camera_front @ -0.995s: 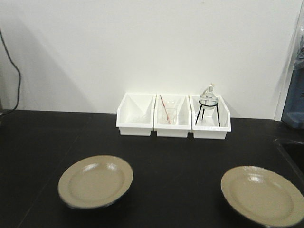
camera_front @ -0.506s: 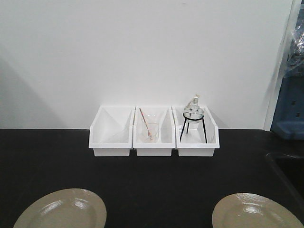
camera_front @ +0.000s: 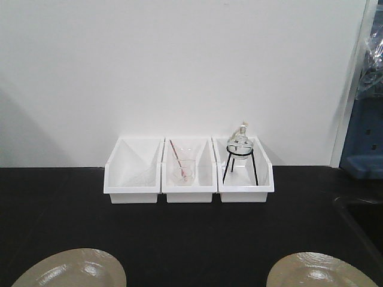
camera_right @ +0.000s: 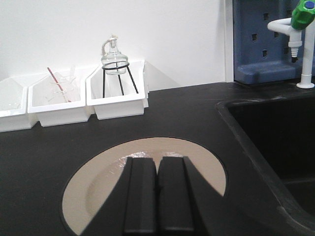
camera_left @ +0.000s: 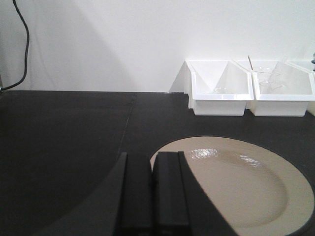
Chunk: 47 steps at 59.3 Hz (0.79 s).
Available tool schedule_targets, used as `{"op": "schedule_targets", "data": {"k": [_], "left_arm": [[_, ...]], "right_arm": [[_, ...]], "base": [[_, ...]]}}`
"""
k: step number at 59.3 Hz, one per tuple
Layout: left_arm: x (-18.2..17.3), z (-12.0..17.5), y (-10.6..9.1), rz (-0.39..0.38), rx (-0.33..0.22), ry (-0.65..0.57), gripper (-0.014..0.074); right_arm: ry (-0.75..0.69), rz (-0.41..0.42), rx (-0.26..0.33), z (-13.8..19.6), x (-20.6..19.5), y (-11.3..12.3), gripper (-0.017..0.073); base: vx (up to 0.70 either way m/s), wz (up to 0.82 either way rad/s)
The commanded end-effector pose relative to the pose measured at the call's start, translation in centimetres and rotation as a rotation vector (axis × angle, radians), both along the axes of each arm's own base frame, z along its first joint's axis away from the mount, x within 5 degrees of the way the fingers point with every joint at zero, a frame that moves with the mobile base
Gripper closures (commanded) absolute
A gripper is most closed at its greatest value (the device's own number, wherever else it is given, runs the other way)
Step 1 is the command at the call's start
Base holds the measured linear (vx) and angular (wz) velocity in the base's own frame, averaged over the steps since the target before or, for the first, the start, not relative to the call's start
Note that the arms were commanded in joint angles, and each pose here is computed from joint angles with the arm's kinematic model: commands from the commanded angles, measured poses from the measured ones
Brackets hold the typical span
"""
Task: Arrange circular plates on left workspace
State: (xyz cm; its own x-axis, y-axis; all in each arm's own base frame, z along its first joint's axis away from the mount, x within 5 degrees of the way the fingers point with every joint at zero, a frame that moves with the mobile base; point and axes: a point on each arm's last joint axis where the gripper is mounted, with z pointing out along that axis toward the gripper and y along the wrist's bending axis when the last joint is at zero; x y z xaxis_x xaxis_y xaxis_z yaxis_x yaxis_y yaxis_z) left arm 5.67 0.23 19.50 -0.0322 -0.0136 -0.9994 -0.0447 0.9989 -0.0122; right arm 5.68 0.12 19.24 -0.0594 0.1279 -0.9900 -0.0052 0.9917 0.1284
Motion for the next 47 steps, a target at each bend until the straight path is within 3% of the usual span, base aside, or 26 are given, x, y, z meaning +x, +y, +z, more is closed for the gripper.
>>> {"op": "schedule_targets", "data": {"k": [1,47], "left_arm": [[-0.07,0.40,-0.01,-0.004,-0.008,-0.084,0.0591],[-0.07,0.40,-0.01,-0.004,-0.008,-0.084,0.0591]], "right_arm": [[-0.088,-0.013,-0.014,0.58,-0.08,-0.10,0.0564],[-0.090,-0.013,-0.014,0.59,-0.08,-0.11,0.0564]], "base": [[0.02,0.05],[0.01,0.00]]}}
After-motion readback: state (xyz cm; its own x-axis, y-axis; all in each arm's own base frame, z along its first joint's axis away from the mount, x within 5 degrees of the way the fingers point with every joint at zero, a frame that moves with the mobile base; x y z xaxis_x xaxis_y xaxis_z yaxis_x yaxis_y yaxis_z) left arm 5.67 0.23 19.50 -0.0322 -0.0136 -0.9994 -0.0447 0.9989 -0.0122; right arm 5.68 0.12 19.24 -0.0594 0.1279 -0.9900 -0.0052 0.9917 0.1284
